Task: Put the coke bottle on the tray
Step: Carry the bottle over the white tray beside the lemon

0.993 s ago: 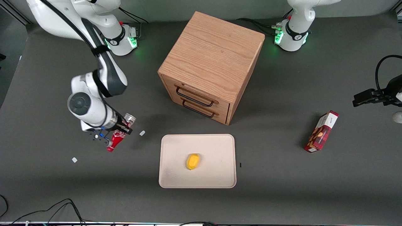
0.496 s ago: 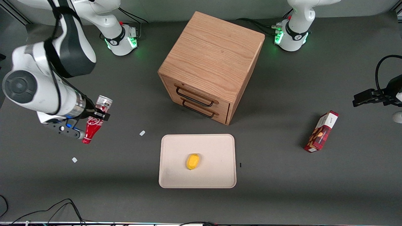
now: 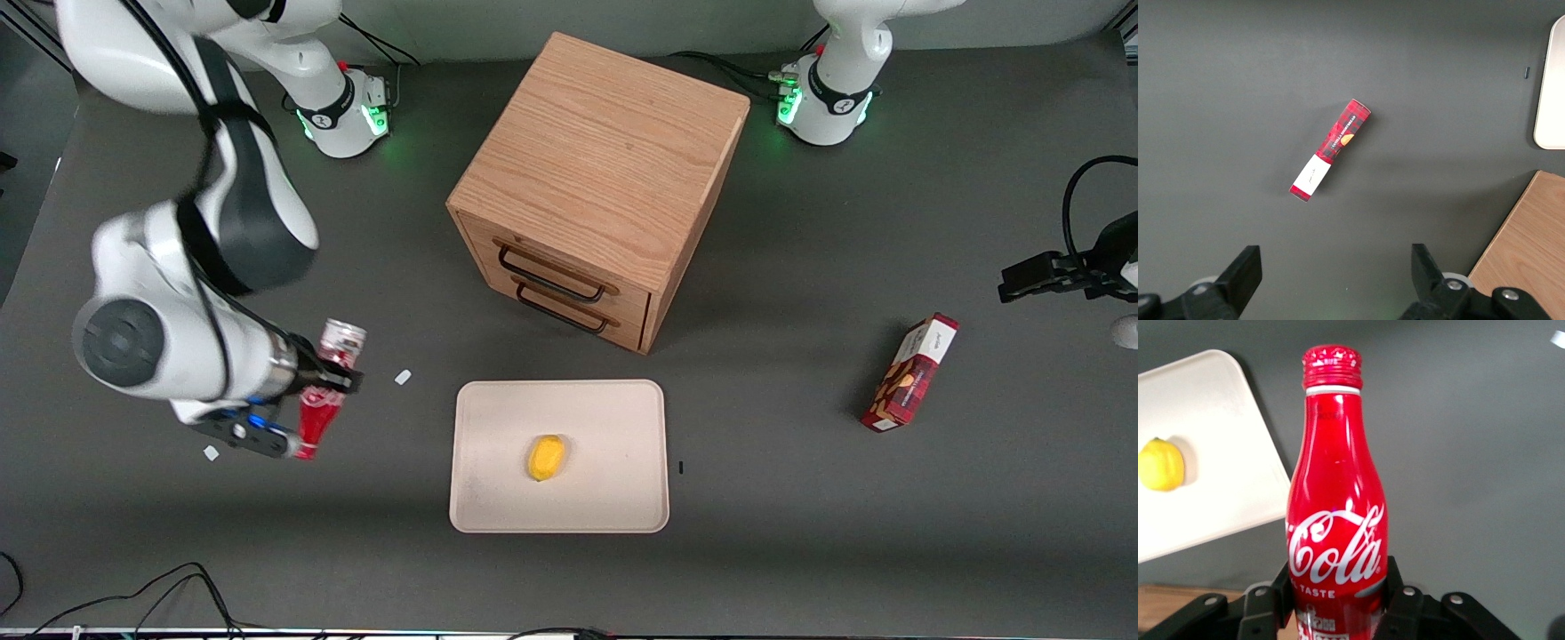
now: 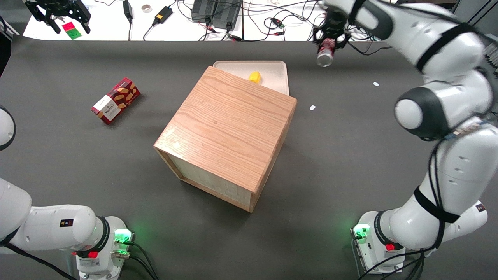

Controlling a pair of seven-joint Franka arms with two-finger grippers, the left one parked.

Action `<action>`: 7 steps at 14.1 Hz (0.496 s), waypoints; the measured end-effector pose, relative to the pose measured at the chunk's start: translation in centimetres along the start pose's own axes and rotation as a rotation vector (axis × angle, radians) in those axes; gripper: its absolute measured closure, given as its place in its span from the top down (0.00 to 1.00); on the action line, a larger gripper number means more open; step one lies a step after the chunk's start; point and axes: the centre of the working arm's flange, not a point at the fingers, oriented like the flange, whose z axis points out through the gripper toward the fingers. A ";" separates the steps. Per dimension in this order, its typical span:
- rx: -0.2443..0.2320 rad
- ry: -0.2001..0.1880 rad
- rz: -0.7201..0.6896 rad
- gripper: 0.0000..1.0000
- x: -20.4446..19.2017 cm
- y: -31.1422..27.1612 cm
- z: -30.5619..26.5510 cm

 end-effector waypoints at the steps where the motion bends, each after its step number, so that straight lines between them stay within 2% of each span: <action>1: 0.009 0.013 -0.015 0.54 0.8 -1.6 2.0; 2: 0.021 0.030 -0.040 0.54 1.4 -3.3 4.1; 5: 0.071 0.112 -0.157 0.54 2.2 -8.7 10.8; 7: 0.084 0.144 -0.262 0.54 2.4 -11.2 15.4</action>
